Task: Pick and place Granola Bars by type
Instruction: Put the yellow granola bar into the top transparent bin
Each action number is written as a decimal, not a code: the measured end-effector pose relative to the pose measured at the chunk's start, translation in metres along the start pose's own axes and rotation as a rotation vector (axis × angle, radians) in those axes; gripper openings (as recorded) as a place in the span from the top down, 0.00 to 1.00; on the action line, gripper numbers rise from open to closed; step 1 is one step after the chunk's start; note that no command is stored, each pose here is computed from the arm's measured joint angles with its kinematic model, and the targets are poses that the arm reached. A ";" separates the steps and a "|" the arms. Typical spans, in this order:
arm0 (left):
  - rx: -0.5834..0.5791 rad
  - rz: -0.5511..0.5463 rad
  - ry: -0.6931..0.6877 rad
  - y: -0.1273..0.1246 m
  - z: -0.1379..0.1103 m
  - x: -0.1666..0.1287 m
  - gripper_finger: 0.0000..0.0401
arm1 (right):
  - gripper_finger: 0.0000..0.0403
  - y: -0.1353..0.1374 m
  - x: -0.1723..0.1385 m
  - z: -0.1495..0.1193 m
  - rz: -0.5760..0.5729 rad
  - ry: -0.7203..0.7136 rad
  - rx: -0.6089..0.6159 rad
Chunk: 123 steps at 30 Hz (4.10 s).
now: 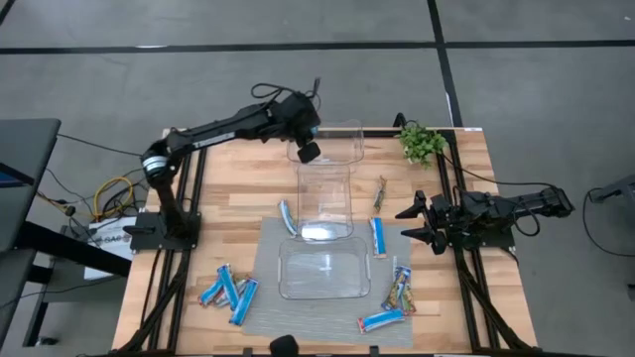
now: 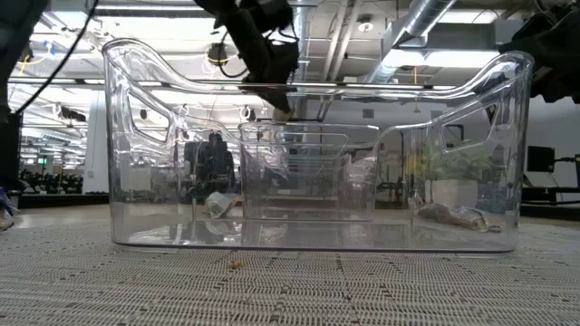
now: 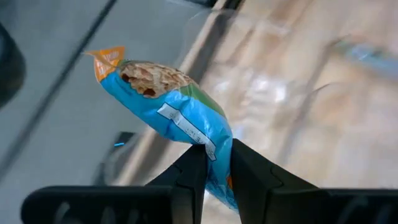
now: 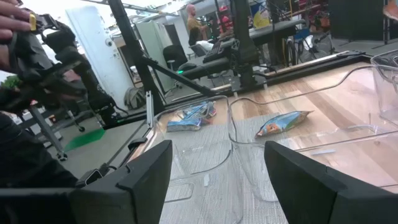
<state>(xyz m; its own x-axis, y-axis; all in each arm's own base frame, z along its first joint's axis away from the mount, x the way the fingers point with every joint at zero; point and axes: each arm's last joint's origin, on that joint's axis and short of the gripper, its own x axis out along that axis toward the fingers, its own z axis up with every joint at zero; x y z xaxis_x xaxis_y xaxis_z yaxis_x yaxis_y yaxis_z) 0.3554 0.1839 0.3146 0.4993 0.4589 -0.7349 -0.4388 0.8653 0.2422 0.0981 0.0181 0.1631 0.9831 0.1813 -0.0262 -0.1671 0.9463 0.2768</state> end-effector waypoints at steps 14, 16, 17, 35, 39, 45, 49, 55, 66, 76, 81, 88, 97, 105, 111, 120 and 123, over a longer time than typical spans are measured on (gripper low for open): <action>0.065 0.091 0.031 0.002 0.004 0.013 0.83 | 0.38 0.000 0.000 0.000 0.000 0.000 0.000; 0.065 0.095 0.039 0.003 0.003 0.013 0.81 | 0.38 0.000 0.000 0.000 0.000 0.000 0.000; 0.065 0.095 0.041 0.003 0.003 0.013 0.79 | 0.38 0.000 0.000 0.000 0.000 0.000 0.000; -0.071 0.123 0.096 0.003 -0.003 0.013 0.62 | 0.38 0.000 0.000 0.000 0.000 0.000 0.000; -0.136 0.074 0.137 0.001 -0.008 0.007 0.62 | 0.38 0.000 0.000 0.000 0.000 0.001 0.000; -0.172 -0.017 0.091 -0.006 -0.004 -0.022 0.62 | 0.38 0.000 0.000 0.000 0.000 0.000 0.000; -0.147 -0.030 0.068 -0.010 -0.007 -0.047 0.62 | 0.38 0.000 0.000 0.000 0.000 0.000 0.000; -0.144 -0.058 0.038 -0.020 -0.031 -0.090 0.62 | 0.38 0.000 0.000 0.000 0.000 0.000 0.000; -0.283 -0.124 -0.087 -0.027 -0.112 -0.171 0.62 | 0.38 0.000 0.000 0.000 0.000 0.000 0.000; -0.337 -0.227 -0.158 -0.029 -0.187 -0.206 0.62 | 0.38 0.000 0.000 0.000 0.000 0.000 0.000; -0.262 -0.259 -0.190 -0.031 -0.198 -0.212 0.62 | 0.38 0.000 0.000 0.000 0.000 0.000 0.000; 0.155 -0.313 -0.203 -0.041 -0.194 -0.206 0.62 | 0.38 0.000 0.000 0.000 0.000 0.000 0.000; 1.077 -0.256 -0.227 -0.065 -0.183 -0.183 0.62 | 0.38 0.000 0.000 0.000 0.000 0.000 0.000; 1.385 0.006 -0.162 -0.068 -0.173 -0.173 0.62 | 0.38 0.000 0.000 0.000 0.000 0.000 0.000; 1.338 -0.222 -0.285 -0.076 -0.172 -0.173 0.62 | 0.38 0.000 0.000 0.000 0.000 0.000 0.000; 1.370 -0.326 -0.265 -0.110 -0.169 -0.123 0.62 | 0.38 0.000 0.000 0.000 0.000 0.000 0.000; 1.363 -0.309 -0.322 -0.127 -0.173 -0.097 0.62 | 0.38 0.000 0.000 0.000 0.000 0.000 0.000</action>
<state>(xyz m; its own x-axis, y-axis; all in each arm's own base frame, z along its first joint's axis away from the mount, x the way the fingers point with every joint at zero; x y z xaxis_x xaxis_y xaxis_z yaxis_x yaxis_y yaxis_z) 0.2334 -0.0052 0.2458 0.6662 0.0852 -0.7409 0.6703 0.3670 0.6450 0.0981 0.0181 0.1631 0.9831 0.1810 -0.0264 -0.1668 0.9464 0.2764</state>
